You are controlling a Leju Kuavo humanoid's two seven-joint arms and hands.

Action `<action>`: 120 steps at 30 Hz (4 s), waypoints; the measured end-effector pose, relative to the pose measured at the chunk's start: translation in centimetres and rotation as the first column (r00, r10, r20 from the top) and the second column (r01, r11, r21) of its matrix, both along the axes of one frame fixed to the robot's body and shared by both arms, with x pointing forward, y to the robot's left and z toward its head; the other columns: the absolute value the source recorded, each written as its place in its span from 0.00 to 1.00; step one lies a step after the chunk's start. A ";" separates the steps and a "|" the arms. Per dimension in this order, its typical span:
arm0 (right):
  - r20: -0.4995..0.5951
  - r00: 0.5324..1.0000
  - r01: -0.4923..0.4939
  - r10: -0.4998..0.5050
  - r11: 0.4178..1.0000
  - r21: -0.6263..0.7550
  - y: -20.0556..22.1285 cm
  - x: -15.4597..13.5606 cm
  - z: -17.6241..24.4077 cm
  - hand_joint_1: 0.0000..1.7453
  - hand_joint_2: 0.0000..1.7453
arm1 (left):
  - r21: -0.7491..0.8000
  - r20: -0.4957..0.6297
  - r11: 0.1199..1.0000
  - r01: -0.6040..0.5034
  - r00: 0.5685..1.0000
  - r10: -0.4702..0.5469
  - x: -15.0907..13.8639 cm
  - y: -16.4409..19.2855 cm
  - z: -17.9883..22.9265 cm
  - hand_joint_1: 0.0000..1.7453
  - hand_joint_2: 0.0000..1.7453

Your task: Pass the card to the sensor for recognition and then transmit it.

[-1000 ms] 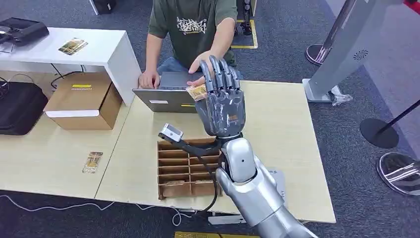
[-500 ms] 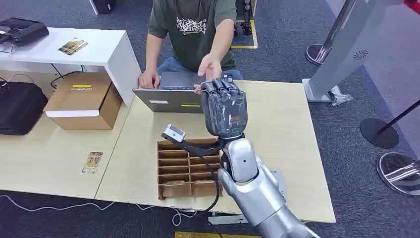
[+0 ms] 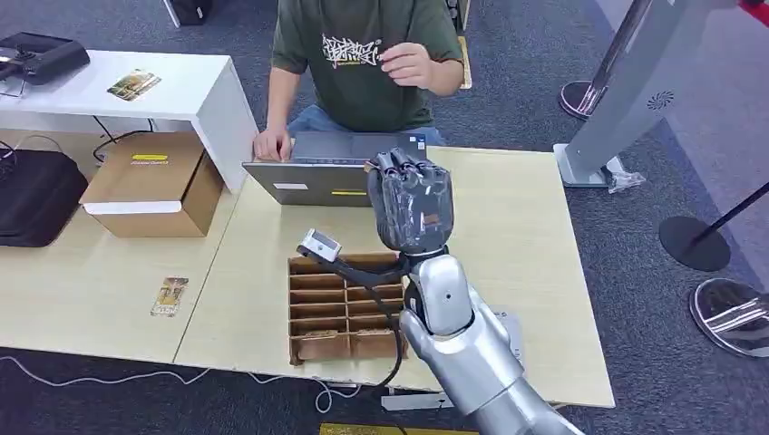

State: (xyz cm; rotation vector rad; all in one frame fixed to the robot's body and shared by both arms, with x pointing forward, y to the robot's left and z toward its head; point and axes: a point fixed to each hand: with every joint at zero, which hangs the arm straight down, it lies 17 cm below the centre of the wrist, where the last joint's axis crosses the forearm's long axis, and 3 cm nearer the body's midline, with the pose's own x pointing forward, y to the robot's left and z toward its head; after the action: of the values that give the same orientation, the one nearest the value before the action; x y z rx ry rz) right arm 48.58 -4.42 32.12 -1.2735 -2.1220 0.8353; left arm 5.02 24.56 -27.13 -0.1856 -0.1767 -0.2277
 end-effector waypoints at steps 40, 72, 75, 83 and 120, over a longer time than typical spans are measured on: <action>-0.383 0.870 0.419 -0.312 0.877 0.237 -24.2 -7.3 -12.3 1.00 1.00 | -0.001 -0.023 0.998 -0.065 0.998 0.065 -1.0 -0.6 -0.1 0.00 0.00; -0.715 0.622 0.581 -0.321 0.800 0.147 -26.3 -6.3 -26.1 1.00 1.00 | 0.006 -0.040 0.997 -0.083 0.996 0.083 -0.9 -0.9 -0.1 0.00 0.00; -0.720 0.615 0.584 -0.323 0.799 0.141 -26.3 -6.4 -26.4 1.00 1.00 | 0.005 -0.039 0.996 -0.085 0.996 0.085 -0.8 -0.9 -0.1 0.00 0.00; -0.724 0.609 0.587 -0.323 0.798 0.138 -26.3 -6.4 -26.6 1.00 1.00 | 0.004 -0.039 0.996 -0.084 0.996 0.084 -0.8 -0.9 -0.1 0.00 0.00; -0.555 0.771 0.479 -0.313 0.859 0.181 -21.3 -10.3 -19.6 1.00 1.00 | 0.006 -0.022 0.995 -0.097 0.995 0.097 -0.2 -1.0 -0.1 0.00 0.00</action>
State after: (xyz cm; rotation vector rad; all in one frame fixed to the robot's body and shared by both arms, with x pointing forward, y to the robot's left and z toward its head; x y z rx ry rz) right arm 38.24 -25.75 12.57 -1.1214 -1.4131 0.5358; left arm 4.78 23.57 -27.24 -0.1746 -0.1625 -0.1293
